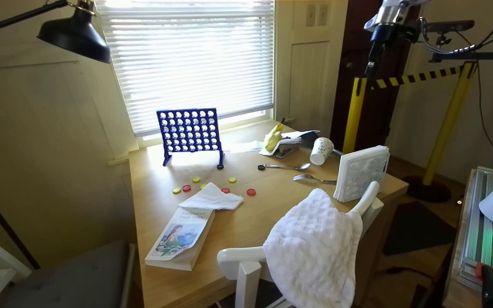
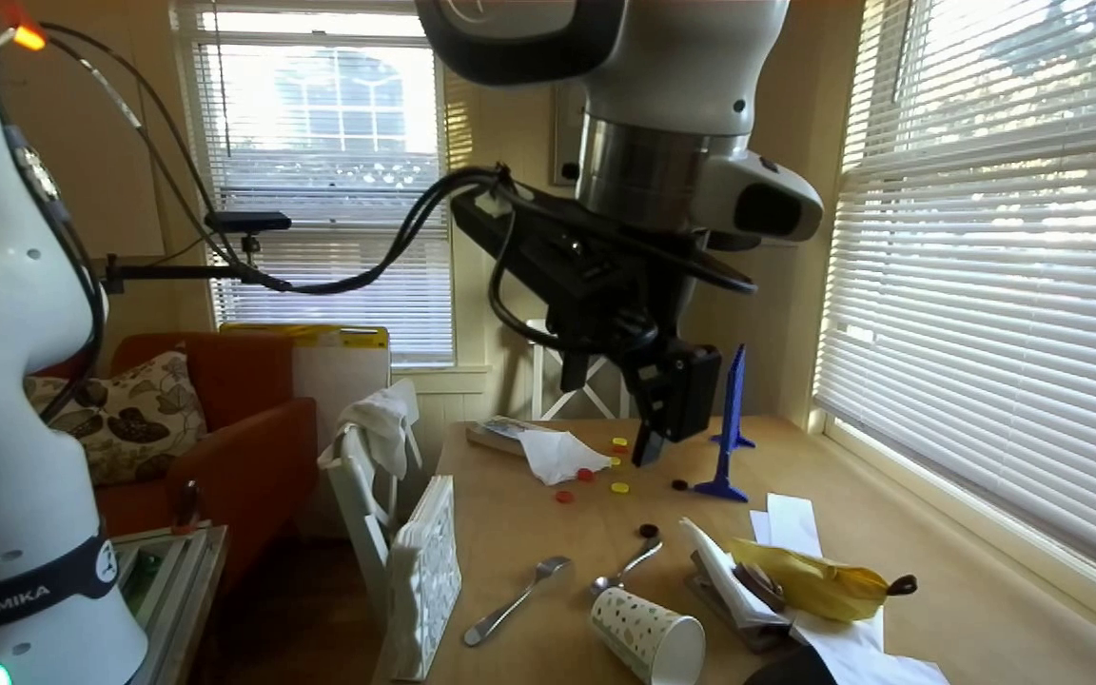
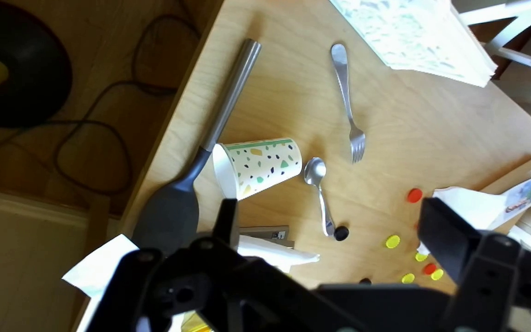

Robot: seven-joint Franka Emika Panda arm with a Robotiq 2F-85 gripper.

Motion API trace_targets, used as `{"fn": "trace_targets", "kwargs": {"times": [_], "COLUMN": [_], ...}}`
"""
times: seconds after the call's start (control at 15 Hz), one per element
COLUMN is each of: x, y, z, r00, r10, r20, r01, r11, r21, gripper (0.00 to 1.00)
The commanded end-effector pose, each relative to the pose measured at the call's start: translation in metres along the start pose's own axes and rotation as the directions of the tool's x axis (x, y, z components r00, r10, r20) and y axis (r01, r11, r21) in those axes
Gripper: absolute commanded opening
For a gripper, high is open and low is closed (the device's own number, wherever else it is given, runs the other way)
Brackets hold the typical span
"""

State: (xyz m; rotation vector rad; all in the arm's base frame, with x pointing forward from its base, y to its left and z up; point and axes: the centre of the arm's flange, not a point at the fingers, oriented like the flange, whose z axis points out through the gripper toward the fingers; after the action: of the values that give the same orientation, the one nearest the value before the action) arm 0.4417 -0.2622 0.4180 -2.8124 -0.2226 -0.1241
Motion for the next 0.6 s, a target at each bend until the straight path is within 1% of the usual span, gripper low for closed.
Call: {"fn": "trace_targets", "kwargs": {"times": [0.0,0.2,0.27,0.4,0.47,0.53], "x": [0.023,0.052,0.062,0.080,0.087,0.093], "y": [0.028,0.058,0.067,0.083,0.088,0.093], "z": [0.013,0.030,0.035,0.054,0.062,0.071], "r00": [1.000,0.995,0.990,0.984,0.984,0.985], "r10": [-0.025,-0.104,-0.141,-0.172,-0.169,-0.164], "r20": [-0.009,-0.004,-0.015,-0.038,-0.055,-0.054], "r01": [0.025,0.103,0.141,0.176,0.178,0.173], "r11": [0.997,0.980,0.965,0.940,0.928,0.918], "r21": [0.071,0.169,0.220,0.291,0.327,0.358], "gripper": [1.00,1.00,1.00,1.00,1.00,1.00]}}
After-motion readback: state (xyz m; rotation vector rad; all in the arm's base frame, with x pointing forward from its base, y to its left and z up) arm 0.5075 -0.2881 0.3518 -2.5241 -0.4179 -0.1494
